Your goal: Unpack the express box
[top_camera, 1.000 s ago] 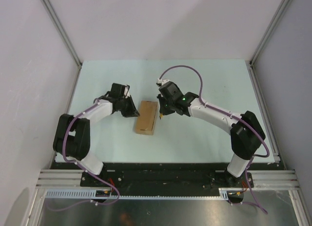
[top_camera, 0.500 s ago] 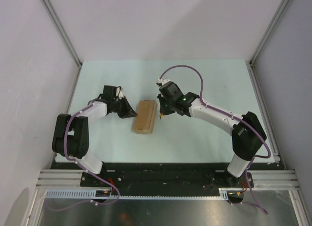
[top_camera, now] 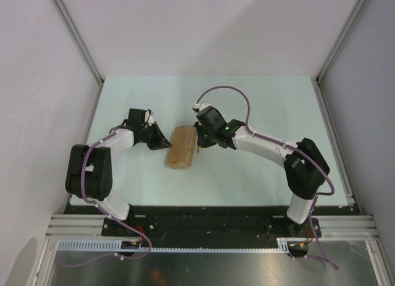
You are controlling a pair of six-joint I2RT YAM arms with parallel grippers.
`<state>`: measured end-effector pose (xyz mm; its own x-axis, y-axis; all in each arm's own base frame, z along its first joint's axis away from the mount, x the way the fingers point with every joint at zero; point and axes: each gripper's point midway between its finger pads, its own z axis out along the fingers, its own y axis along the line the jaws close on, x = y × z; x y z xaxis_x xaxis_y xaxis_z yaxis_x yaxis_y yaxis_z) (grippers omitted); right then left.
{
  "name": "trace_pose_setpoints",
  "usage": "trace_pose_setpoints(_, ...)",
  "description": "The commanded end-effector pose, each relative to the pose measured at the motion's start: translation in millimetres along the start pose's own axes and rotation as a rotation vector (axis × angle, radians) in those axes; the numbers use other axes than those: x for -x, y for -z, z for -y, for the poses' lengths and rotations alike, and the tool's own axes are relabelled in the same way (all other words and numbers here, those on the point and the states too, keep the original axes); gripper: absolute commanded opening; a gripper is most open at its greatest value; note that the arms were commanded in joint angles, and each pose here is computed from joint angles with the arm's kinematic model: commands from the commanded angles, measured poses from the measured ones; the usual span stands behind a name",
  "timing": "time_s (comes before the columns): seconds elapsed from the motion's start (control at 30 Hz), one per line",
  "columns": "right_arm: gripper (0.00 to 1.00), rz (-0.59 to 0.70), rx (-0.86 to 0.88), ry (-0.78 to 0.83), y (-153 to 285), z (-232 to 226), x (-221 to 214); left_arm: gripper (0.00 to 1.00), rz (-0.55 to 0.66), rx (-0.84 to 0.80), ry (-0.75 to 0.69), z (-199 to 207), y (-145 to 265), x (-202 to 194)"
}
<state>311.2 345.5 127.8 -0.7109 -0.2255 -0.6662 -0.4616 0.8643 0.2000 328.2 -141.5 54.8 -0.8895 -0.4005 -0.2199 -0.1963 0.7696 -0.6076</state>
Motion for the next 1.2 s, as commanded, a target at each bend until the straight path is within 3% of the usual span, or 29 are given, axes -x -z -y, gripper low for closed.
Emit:
trace_pose_setpoints(0.0, 0.00, 0.023, 0.056, -0.012, -17, -16, 2, 0.08, -0.099, 0.142, 0.051, -41, -11, -33)
trace_pose_setpoints(0.43, 0.00, 0.116, 0.186, 0.072, -9, -65, 16, 0.09, -0.105, 0.164, 0.067, -46, -10, -35)
trace_pose_setpoints(0.77, 0.00, 0.099, 0.113, 0.061, -8, -52, 12, 0.11, -0.056, 0.158, 0.032, -36, 4, -25)
trace_pose_setpoints(0.93, 0.00, 0.090, 0.060, 0.053, -2, -40, 11, 0.19, 0.001, 0.187, -0.007, -30, 22, -13)
trace_pose_setpoints(1.03, 0.00, 0.082, 0.047, 0.053, -2, -37, 9, 0.25, -0.036, 0.178, 0.029, -32, 25, -29)
trace_pose_setpoints(1.17, 0.00, 0.086, 0.056, 0.041, -9, -38, 10, 0.25, -0.154, 0.153, 0.126, -38, 19, -68)
